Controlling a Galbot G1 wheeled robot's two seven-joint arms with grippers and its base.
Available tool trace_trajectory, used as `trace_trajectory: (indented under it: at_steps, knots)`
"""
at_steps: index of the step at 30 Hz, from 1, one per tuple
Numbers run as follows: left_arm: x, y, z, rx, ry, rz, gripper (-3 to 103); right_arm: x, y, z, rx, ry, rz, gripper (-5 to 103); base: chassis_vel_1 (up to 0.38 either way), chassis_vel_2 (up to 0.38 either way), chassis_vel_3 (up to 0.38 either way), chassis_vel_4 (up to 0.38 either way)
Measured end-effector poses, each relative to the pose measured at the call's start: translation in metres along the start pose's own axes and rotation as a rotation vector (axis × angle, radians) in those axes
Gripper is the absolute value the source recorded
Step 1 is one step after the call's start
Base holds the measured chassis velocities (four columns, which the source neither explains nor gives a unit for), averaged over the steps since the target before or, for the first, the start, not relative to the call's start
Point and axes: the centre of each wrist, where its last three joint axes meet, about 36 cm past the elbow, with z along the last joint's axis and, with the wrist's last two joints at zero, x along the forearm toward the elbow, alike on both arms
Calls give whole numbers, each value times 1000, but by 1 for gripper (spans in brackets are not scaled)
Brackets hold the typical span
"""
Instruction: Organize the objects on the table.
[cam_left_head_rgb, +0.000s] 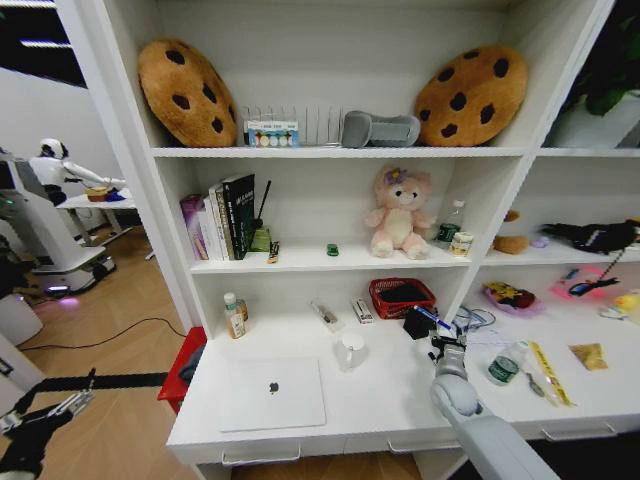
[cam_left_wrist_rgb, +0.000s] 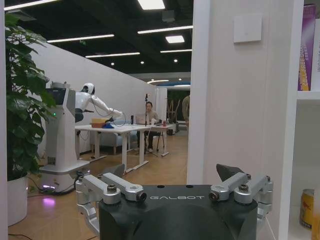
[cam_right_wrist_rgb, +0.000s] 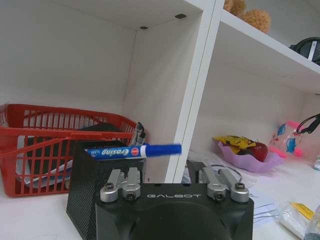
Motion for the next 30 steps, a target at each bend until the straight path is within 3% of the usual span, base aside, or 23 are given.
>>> trace_trajectory:
  at_steps: [1,2,4,6,7,9,11,12,13,15,16,19,23,28,30]
  knots:
    - [0,0,0,0,0,0,100,1,1,0,-4,2,2,38,0,0,0,0]
    - [0,0,0,0,0,0,100,1,1,0,-4,2,2,38,0,0,0,0]
    - [0,0,0,0,0,0,100,2,2,-1,-8,2,4,27,0,0,0,0]
    - [0,0,0,0,0,0,100,3,3,-1,-9,0,3,27,0,0,0,0]
    - [0,0,0,0,0,0,100,4,4,-2,-10,-3,0,16,0,0,0,0]
    - [0,0,0,0,0,0,100,6,4,-3,-9,-7,-3,16,0,0,0,0]
    - [0,0,0,0,0,0,100,14,6,-7,-21,-31,-25,3,0,0,0,0]
    - [0,0,0,0,0,0,100,14,6,-7,-21,-31,-25,3,0,0,0,0]
    - [0,0,0,0,0,0,100,20,6,-10,-28,-48,-41,12,0,0,0,0]
    - [0,0,0,0,0,0,100,26,7,-12,-30,-58,-50,12,0,0,0,0]
    - [0,0,0,0,0,0,100,36,7,-13,-34,-64,-56,22,0,0,0,0]
    - [0,0,0,0,0,0,100,53,7,-10,-43,-46,-66,27,0,0,0,0]
    - [0,0,0,0,0,0,100,77,7,0,-61,77,-86,44,0,0,0,0]
    - [0,0,0,0,0,0,100,70,0,-19,-90,263,-75,65,0,0,0,0]
    - [0,0,0,0,0,0,100,67,-3,-25,-97,293,-79,65,0,0,0,0]
